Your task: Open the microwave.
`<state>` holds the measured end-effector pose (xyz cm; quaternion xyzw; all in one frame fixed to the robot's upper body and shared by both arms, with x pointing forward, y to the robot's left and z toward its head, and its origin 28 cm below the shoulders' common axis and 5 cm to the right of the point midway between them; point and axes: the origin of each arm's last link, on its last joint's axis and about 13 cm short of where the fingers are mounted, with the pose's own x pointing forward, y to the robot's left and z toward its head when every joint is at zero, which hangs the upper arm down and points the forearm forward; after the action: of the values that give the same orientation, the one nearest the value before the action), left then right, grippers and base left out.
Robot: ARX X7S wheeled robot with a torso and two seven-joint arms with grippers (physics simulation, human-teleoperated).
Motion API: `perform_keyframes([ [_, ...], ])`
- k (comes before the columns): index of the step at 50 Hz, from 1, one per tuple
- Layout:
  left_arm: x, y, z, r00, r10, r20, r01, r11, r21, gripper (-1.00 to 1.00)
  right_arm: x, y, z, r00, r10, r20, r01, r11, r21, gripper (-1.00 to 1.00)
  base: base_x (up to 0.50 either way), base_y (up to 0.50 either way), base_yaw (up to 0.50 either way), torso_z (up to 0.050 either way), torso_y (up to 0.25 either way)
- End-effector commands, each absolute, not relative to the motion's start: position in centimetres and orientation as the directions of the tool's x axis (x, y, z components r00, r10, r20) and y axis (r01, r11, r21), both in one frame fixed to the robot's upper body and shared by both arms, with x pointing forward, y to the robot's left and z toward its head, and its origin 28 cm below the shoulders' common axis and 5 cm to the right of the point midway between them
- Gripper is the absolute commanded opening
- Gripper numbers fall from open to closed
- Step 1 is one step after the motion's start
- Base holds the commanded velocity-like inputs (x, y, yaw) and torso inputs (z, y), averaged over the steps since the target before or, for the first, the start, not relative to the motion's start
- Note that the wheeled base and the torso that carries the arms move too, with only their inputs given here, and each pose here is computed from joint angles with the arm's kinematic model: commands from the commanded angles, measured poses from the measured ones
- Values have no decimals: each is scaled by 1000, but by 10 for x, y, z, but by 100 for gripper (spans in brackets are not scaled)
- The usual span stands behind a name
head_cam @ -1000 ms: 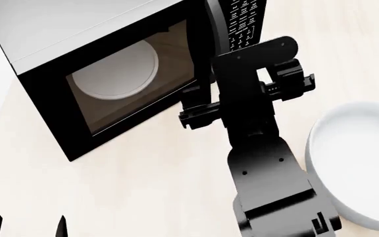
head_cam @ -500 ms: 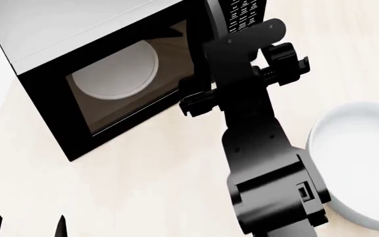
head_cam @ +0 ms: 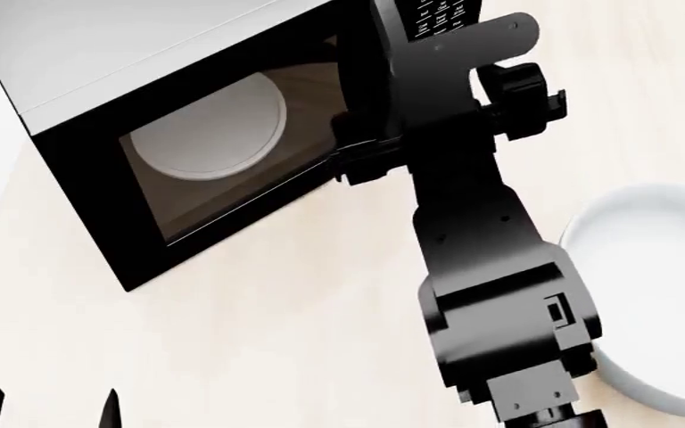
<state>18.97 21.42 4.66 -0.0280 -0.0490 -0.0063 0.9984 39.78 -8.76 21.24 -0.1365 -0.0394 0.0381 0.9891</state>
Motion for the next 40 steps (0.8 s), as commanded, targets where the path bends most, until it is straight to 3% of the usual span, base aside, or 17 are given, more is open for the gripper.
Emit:
perform_keyframes([
  [1,190,213,46,995,-14,98,19,998,-54,100,404,-89,211,995,81,59,-65,970,-235,100,0,0,0,0,0],
  [24,189,214,46,995,-15,95,21,998,-57,100,409,-78,216,991,117,62,-101,970,-220,100,0,0,0,0,0],
  [25,189,214,46,995,-15,95,21,998,-57,100,409,-78,216,991,116,62,-100,970,-220,-100,0,0,0,0,0],
  [40,190,213,46,995,-17,97,22,998,-53,100,401,-83,216,989,124,79,-105,971,-216,-100,0,0,0,0,0],
])
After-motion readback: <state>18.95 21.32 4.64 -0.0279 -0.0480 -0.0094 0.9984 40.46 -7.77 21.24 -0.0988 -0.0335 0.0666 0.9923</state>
